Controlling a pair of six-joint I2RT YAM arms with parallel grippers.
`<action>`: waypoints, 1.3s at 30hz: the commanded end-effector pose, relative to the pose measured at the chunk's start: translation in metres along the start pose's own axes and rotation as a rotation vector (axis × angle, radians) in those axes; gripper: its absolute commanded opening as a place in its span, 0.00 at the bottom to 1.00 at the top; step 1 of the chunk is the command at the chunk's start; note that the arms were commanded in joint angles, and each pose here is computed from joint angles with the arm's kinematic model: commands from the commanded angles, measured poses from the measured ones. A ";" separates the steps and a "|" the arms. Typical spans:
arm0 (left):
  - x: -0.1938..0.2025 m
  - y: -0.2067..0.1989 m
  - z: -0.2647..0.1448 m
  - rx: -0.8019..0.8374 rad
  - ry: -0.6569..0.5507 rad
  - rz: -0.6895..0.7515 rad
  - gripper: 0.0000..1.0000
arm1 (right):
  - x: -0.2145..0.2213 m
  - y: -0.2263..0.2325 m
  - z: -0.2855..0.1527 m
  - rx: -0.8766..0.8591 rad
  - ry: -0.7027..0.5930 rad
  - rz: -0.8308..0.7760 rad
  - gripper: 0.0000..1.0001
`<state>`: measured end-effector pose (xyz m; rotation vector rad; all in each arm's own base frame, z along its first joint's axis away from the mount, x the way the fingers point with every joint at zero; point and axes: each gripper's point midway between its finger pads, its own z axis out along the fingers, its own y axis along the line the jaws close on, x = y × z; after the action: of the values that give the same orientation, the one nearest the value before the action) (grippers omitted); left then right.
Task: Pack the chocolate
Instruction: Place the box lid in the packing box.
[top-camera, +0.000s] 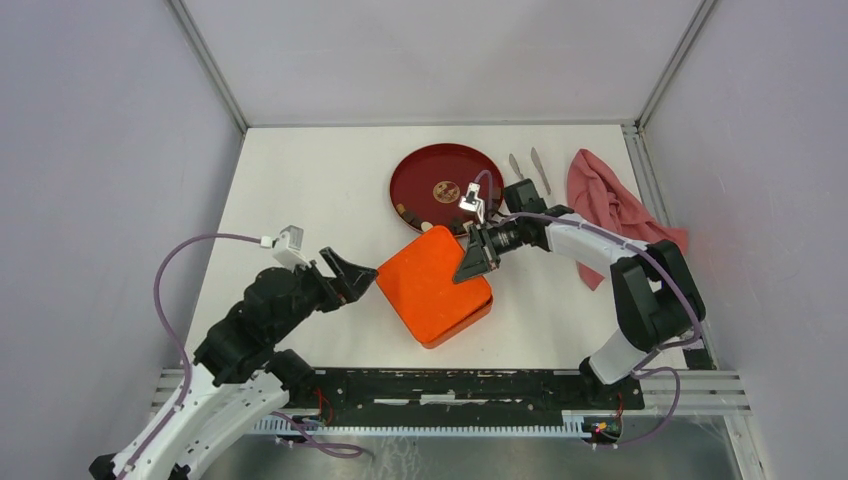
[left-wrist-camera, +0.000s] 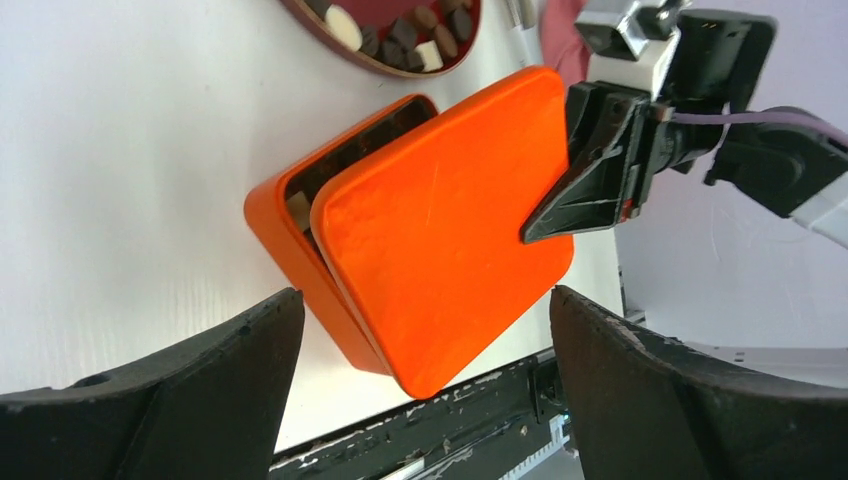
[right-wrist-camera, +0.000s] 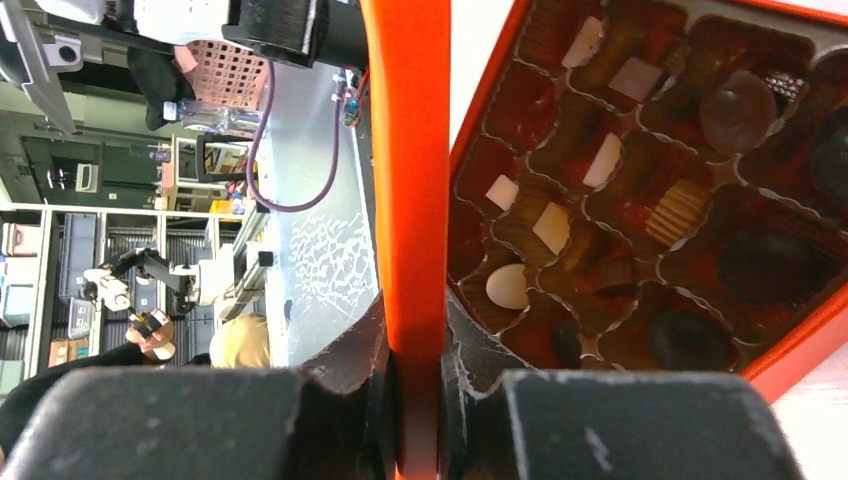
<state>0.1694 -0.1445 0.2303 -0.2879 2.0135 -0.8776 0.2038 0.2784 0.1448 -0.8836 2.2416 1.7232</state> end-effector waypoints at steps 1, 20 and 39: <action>0.020 0.010 0.019 -0.026 0.038 -0.134 0.95 | 0.002 -0.011 0.005 0.032 0.039 0.034 0.00; 0.077 0.036 0.068 -0.075 0.195 -0.209 0.77 | -0.001 -0.030 0.004 0.008 0.001 0.157 0.14; 0.088 0.038 0.077 -0.113 0.243 -0.181 0.69 | 0.010 -0.025 0.003 -0.007 0.019 0.183 0.22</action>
<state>0.1788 -0.1882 0.1028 -0.4462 2.3471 -0.8867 0.2096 0.2727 0.1093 -0.6862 2.4348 1.7945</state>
